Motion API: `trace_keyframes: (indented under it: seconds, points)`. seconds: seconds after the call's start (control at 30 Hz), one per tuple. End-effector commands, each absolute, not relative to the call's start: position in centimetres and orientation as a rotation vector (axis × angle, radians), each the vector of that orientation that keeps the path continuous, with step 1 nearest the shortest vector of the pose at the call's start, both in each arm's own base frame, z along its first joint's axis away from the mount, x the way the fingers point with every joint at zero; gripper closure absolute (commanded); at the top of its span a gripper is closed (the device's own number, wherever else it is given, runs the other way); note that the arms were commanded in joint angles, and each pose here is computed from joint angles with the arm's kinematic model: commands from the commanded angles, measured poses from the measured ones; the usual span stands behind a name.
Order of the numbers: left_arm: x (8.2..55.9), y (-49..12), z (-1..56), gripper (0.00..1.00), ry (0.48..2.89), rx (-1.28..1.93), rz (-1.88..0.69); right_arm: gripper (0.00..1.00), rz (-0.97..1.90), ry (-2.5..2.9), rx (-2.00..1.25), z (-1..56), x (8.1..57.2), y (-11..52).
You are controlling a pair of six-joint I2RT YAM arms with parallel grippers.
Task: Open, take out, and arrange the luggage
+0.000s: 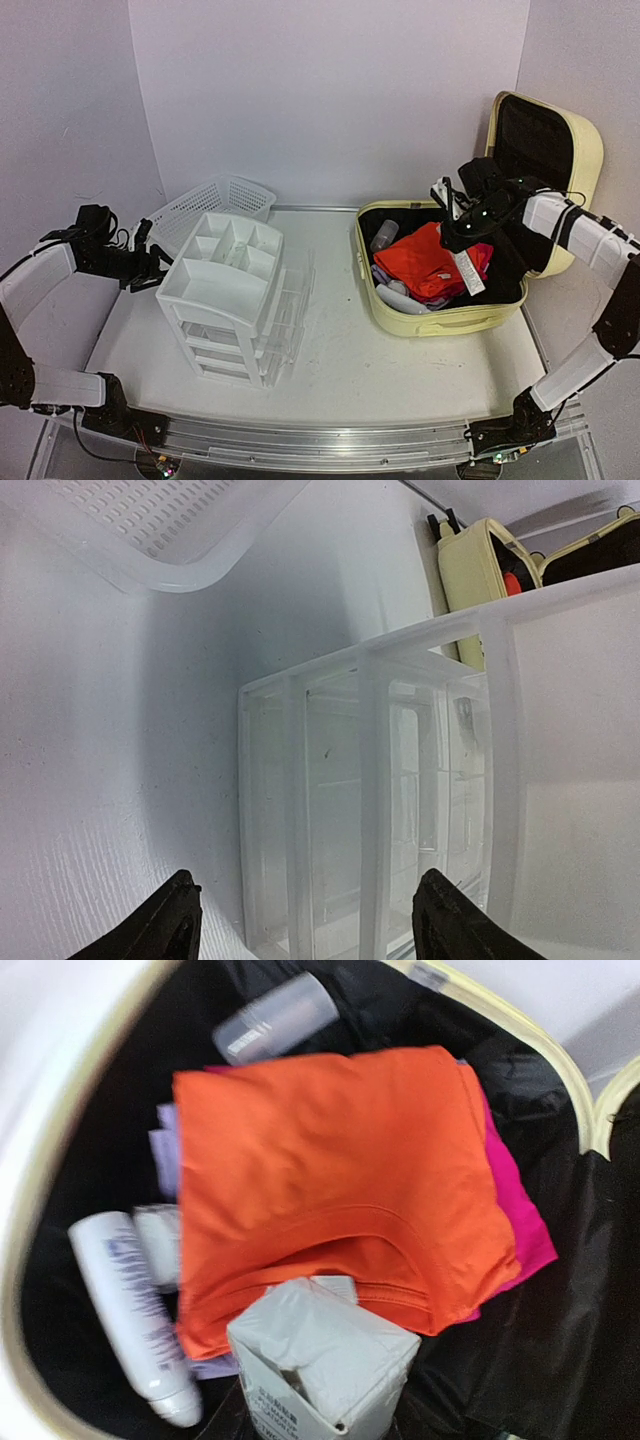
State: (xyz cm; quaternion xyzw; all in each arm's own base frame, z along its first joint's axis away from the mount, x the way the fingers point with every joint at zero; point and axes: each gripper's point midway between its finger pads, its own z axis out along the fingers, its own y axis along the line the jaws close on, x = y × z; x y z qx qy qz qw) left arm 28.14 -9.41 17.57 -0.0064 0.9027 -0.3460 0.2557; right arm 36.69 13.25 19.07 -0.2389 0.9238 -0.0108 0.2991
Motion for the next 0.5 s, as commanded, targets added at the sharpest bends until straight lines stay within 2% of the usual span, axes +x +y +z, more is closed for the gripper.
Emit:
trace_keyframes:
  seconds: [0.0, 0.13, 0.23, 0.3, 0.47]
  points:
    - [28.7, -9.4, 18.3, 0.27, 2.413, 0.024, -0.928, 0.71, 0.45, 2.347, -0.532, 25.7, 35.5, 18.5]
    - [28.8, -9.3, 18.3, 0.27, 2.415, 0.019, -0.926, 0.71, 0.973, 2.196, -0.34, 31.0, 34.9, 23.9]
    - [28.7, -9.4, 18.4, 0.27, 2.411, 0.022, -0.935, 0.69, 1.25, 2.066, -0.189, 34.0, 34.8, 27.4]
    - [28.7, -9.4, 18.5, 0.27, 2.408, 0.026, -0.939, 0.67, 1.359, 2.01, -0.128, 35.3, 34.4, 30.0]
    - [28.4, -9.6, 19.1, 0.27, 2.383, 0.043, -0.946, 0.55, 1.526, 1.948, -0.084, 38.0, 31.9, 37.7]
